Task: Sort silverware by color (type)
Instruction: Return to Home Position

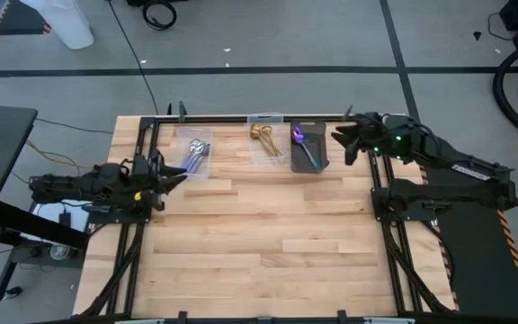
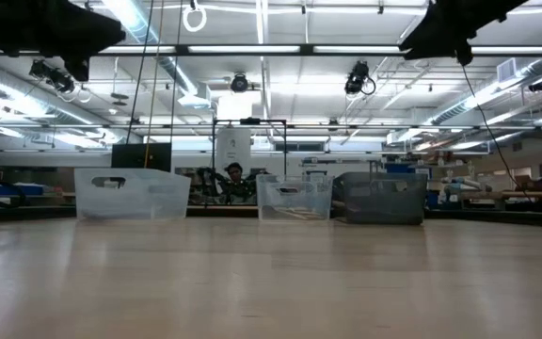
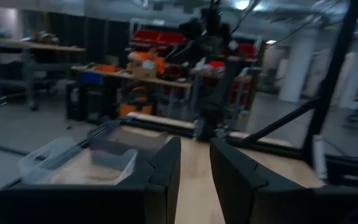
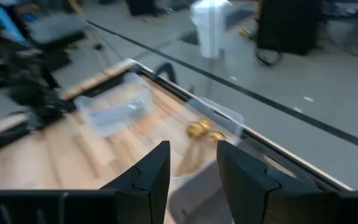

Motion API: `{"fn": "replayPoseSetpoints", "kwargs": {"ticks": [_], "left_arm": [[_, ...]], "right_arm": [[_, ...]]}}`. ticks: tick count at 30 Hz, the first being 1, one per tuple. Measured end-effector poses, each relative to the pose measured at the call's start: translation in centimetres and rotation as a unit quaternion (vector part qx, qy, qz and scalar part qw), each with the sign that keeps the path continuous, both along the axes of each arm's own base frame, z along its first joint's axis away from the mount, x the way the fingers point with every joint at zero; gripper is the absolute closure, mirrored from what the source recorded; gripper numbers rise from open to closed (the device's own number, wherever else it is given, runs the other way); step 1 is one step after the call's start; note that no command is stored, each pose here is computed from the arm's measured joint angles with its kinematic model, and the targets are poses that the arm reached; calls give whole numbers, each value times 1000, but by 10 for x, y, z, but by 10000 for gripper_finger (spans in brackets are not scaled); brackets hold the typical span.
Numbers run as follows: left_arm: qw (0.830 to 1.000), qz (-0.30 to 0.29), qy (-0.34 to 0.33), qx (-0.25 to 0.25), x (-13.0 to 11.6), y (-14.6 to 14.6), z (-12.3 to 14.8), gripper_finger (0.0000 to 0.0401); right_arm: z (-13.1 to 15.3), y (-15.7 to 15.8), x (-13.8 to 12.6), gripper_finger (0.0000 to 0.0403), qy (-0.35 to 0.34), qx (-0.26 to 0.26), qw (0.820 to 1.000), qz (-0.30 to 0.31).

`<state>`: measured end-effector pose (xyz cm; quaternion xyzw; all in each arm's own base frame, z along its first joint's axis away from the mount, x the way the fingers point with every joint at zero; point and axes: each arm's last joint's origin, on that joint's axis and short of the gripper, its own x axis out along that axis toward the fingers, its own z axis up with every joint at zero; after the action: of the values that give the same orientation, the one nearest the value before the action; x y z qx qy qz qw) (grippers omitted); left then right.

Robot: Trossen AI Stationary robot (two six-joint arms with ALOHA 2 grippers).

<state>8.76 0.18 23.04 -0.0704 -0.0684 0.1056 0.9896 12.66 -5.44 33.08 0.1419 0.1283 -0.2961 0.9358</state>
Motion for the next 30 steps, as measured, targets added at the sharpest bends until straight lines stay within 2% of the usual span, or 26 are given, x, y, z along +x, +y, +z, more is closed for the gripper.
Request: {"fn": "replayPoseSetpoints", "kwargs": {"ticks": [7, 21, 30], "left_arm": [[999, -19, -30, 5, -10, 0, 3, 308], [999, -36, -31, 2, -10, -1, 2, 308], [998, -33, -45, -18, 4, -2, -33, 308]], "right_arm": [[-8, 13, -18, 264, -78, -24, 995, 58], [-33, 28, -53, 265, -189, -35, 976, 100], [-59, 32, -64, 265, -235, -26, 966, 105]]}}
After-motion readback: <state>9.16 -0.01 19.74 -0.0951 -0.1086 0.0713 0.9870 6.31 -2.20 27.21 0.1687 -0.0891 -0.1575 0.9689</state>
